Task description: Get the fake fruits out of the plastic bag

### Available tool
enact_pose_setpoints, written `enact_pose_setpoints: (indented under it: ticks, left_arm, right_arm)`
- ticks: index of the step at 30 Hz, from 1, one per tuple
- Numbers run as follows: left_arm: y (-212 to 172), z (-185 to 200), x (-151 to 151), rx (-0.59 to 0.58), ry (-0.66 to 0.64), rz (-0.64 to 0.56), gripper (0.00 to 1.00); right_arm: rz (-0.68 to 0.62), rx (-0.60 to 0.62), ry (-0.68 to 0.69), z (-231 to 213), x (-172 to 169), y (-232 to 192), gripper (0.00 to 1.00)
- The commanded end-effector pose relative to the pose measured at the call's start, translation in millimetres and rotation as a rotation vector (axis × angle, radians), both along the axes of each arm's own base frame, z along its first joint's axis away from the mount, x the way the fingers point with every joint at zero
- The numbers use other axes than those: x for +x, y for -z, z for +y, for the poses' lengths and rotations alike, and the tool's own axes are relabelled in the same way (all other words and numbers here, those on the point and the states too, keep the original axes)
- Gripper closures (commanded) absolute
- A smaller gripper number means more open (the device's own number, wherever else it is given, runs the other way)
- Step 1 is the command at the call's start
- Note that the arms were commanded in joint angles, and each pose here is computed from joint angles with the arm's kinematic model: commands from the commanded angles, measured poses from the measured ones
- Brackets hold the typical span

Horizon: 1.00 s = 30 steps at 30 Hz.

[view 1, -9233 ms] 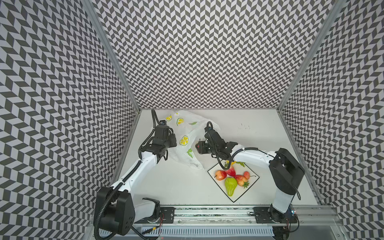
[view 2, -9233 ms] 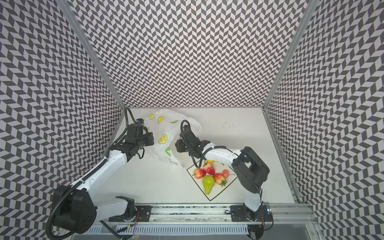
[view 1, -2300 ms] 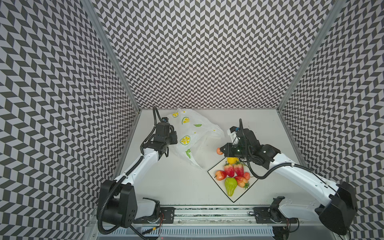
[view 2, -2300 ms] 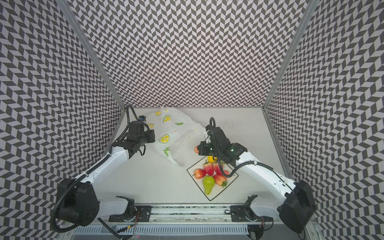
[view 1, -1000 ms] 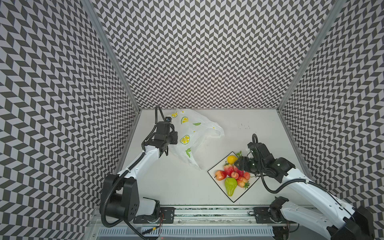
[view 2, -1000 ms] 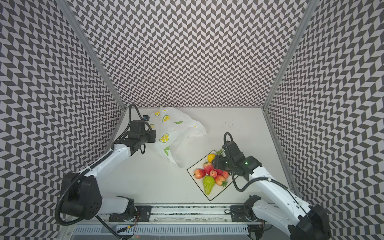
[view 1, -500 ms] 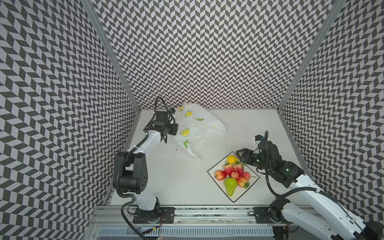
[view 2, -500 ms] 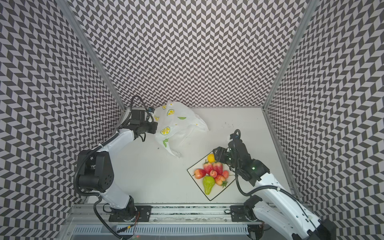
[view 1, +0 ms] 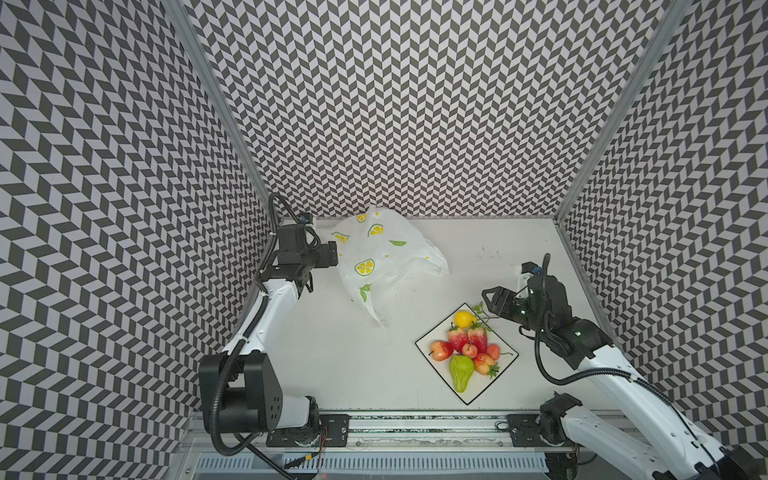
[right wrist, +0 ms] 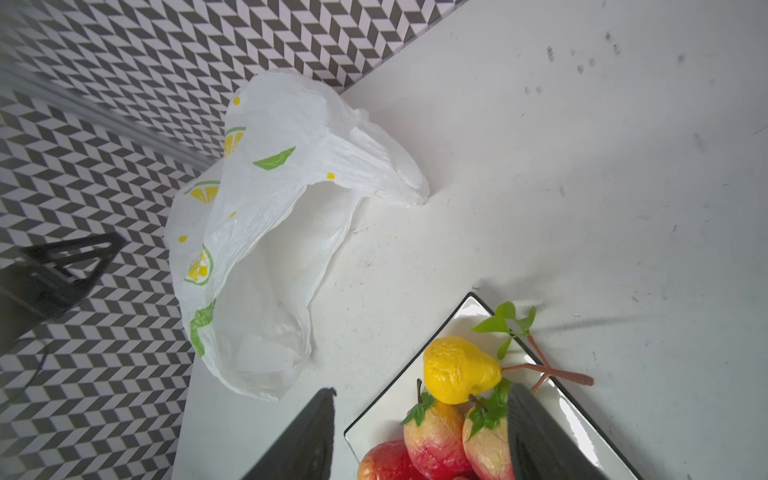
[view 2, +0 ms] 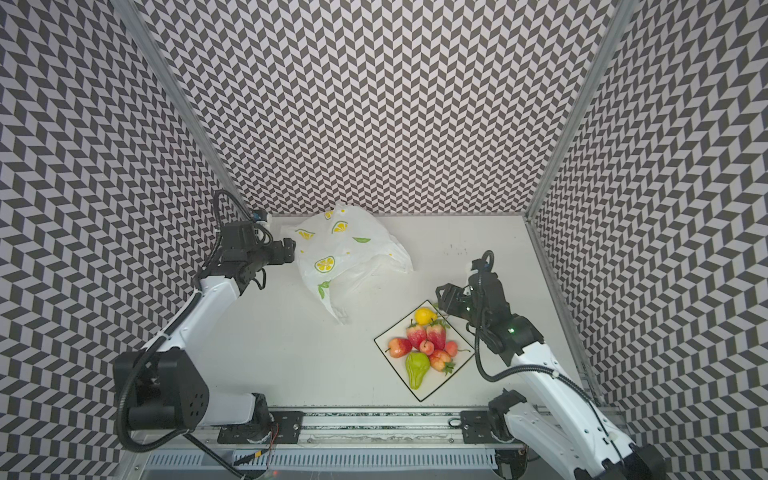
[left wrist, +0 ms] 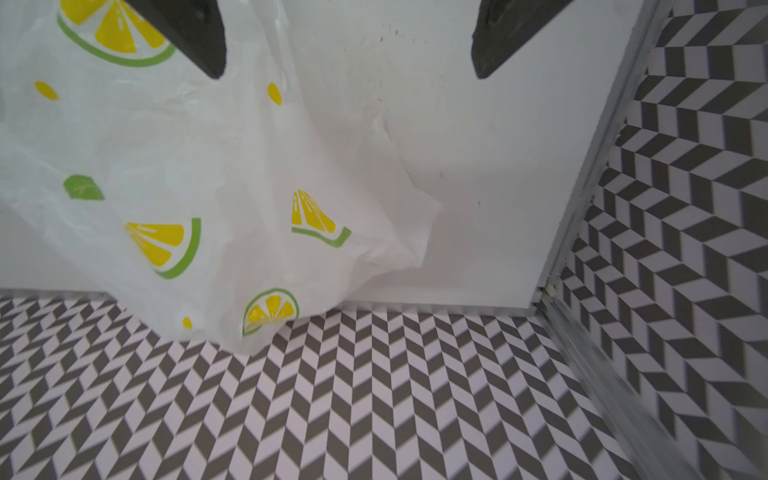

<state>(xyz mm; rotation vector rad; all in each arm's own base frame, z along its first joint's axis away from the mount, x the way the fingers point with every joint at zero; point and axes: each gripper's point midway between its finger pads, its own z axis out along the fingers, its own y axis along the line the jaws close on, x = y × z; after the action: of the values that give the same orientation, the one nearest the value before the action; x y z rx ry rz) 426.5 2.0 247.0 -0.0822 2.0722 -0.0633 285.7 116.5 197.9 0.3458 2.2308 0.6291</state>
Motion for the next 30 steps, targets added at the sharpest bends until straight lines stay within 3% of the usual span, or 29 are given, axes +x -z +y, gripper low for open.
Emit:
enact_pose_setpoints:
  ticks: [1, 4, 11, 15, 18, 23, 26, 30]
  left_arm:
    - [-36, 36, -19, -0.074, -0.269, -0.177, 0.08]
    - [-31, 58, -44, -0.052, -0.405, -0.221, 0.09]
    - [24, 69, -65, 0.054, -0.429, -0.206, 0.11]
    - [43, 67, -69, 0.071, -0.412, -0.233, 0.10]
    - [52, 58, -70, 0.060, -0.351, -0.283, 0.10]
    - [63, 42, -73, 0.036, -0.254, -0.361, 0.10]
    - [71, 33, -71, 0.008, -0.209, -0.393, 0.10]
    - [81, 22, -64, 0.002, -0.148, -0.413, 0.11]
  right_arm:
    - [-0.144, -0.036, 0.151, -28, 37, -34, 0.33]
    - [-0.201, -0.097, 0.299, -65, 63, -41, 0.29]
    - [-0.299, -0.357, 0.601, -148, 86, -8, 0.28]
    - [-0.328, -0.570, 0.558, -160, 87, 34, 0.23]
    - [-0.339, -0.535, 0.506, -160, 92, 61, 0.23]
    - [-0.606, -0.495, 0.389, -136, 92, 29, 0.20]
    - [-0.604, -0.513, 0.353, -137, 100, 40, 0.19]
    - [-0.718, -0.496, 0.264, -121, 94, 38, 0.18]
